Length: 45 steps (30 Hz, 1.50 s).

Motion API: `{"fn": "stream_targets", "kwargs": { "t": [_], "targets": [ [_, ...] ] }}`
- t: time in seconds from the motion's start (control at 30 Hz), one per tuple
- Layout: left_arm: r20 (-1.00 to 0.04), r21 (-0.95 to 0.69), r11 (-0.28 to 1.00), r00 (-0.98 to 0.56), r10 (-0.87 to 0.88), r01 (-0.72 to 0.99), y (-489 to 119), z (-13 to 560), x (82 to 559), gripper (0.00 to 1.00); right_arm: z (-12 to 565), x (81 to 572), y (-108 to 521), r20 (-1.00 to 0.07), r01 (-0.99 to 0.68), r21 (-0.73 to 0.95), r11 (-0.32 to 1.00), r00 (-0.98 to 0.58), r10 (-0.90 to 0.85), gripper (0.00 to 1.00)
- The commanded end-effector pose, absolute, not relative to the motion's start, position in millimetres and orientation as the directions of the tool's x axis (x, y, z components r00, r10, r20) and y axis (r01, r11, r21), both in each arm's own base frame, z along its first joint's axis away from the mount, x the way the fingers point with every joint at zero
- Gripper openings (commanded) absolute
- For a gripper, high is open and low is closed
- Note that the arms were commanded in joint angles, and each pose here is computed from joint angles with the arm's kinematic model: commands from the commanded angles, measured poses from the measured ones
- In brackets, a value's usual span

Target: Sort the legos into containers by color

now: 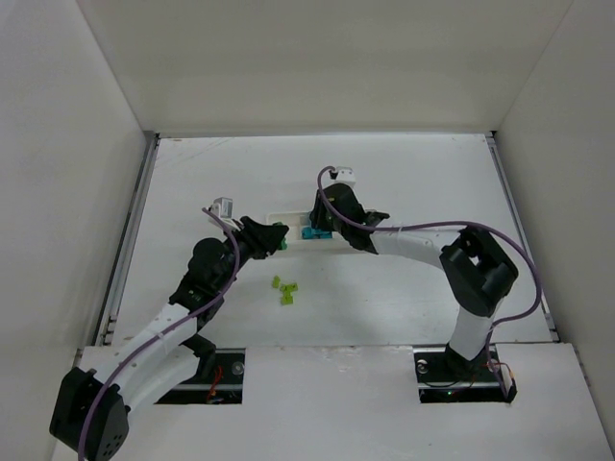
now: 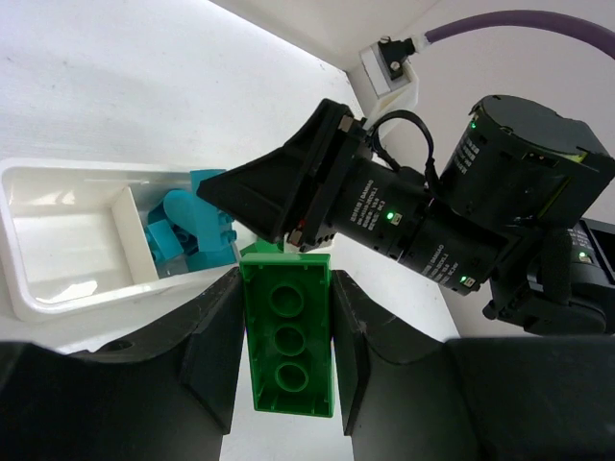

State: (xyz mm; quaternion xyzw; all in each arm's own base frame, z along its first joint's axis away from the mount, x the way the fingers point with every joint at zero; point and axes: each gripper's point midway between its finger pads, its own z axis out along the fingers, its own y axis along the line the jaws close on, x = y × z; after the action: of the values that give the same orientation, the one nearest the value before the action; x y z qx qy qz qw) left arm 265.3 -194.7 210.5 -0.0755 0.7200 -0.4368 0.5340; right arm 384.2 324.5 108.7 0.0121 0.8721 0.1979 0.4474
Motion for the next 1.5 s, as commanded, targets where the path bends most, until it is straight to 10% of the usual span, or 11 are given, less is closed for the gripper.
{"fn": "stream_targets", "kwargs": {
  "t": [0.0, 0.53, 0.73, 0.93, 1.47],
  "targets": [
    [-0.722, -0.692, 0.593, -0.368, -0.586, 0.413, -197, 229, 265, 0.25, 123, 387, 338, -0.829, -0.210, 0.281, 0.937, -0.546, 0.126, 0.33],
    [-0.725, -0.688, 0.590, -0.365, -0.584, 0.423, -200, 237, 266, 0.25, 161, 372, 336, -0.860, -0.277, 0.279, 0.919, -0.497, 0.112, 0.65],
    [-0.741, -0.671, 0.584, -0.390, -0.546, 0.456, -223, 242, 267, 0.25, 192, 370, 285, -0.871, -0.218, 0.327, 0.920, -0.447, 0.203, 0.57],
    [-0.818, -0.574, 0.634, -0.405, -0.409, 0.519, -279, 239, 276, 0.24, 199, 357, 193, -0.848, -0.059, 0.434, 0.899, -0.362, 0.386, 0.19],
    [-0.909, -0.340, 0.729, -0.408, -0.091, 0.595, -397, 187, 350, 0.23, 160, 322, 113, -0.747, 0.069, 0.623, 0.779, -0.242, 0.619, 0.27]
  ]
}}
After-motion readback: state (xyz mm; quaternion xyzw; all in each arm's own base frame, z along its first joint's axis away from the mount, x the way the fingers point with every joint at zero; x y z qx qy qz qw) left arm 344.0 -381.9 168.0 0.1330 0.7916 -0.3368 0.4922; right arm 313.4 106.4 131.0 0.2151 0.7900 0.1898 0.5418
